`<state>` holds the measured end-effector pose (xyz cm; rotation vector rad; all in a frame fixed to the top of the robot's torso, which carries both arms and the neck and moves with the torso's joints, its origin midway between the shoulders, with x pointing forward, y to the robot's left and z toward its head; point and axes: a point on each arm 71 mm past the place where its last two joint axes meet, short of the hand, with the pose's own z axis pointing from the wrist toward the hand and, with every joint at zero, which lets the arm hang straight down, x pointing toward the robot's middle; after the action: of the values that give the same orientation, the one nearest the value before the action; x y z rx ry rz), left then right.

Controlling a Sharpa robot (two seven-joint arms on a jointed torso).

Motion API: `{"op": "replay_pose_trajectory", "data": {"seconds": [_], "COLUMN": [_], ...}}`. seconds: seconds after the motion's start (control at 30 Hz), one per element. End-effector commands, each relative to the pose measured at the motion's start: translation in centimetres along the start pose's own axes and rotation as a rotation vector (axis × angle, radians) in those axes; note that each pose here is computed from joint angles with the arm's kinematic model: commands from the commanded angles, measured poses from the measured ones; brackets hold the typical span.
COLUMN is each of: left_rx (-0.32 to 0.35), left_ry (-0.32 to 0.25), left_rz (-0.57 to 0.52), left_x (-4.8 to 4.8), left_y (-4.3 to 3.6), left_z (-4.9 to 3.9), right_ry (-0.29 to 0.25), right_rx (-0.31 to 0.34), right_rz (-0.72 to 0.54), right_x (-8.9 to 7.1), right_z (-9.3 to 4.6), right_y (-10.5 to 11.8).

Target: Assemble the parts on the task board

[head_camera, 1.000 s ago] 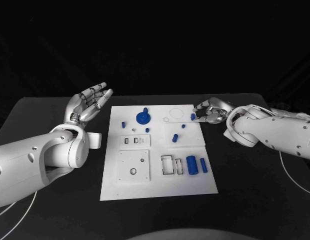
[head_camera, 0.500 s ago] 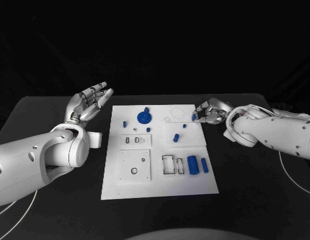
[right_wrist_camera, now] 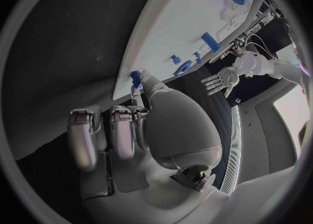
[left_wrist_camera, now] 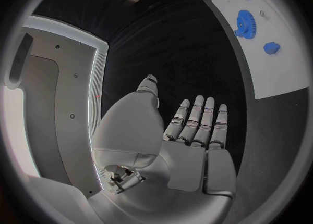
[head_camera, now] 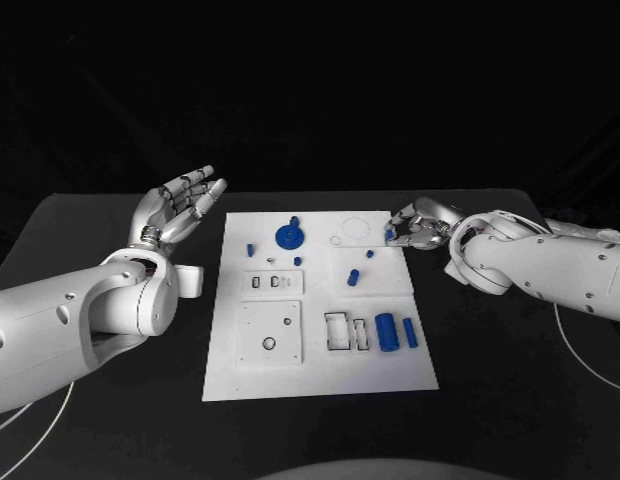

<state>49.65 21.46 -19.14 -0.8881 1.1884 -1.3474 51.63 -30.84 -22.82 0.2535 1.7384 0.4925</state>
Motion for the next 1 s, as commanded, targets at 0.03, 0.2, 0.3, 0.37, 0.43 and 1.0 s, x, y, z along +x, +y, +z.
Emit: {"op": "replay_pose_trajectory", "data": {"seconds": [0.03, 0.2, 0.3, 0.37, 0.43, 1.0], "left_rx": [0.014, 0.014, 0.014, 0.013, 0.013, 0.014], "left_ry": [0.014, 0.015, 0.014, 0.014, 0.014, 0.015], "left_rz": [-0.005, -0.005, -0.005, -0.005, -0.005, -0.006], "left_x": [0.24, 0.24, 0.21, 0.19, 0.18, 0.22], "left_y": [-0.18, -0.18, -0.18, -0.18, -0.19, -0.2], "left_z": [0.01, 0.01, -0.01, -0.02, -0.03, -0.03], "right_ry": [0.014, 0.011, 0.01, 0.01, 0.011, -0.054], "right_rx": [0.003, 0.007, 0.009, 0.01, 0.01, -0.014], "right_rz": [-0.015, -0.019, -0.022, -0.023, -0.023, 0.03], "right_x": [0.17, 0.16, 0.15, 0.17, 0.19, -0.05], "right_z": [0.01, 0.02, 0.02, 0.02, 0.02, -0.11], "right_y": [0.0, -0.01, -0.02, -0.01, 0.02, 0.65]}}
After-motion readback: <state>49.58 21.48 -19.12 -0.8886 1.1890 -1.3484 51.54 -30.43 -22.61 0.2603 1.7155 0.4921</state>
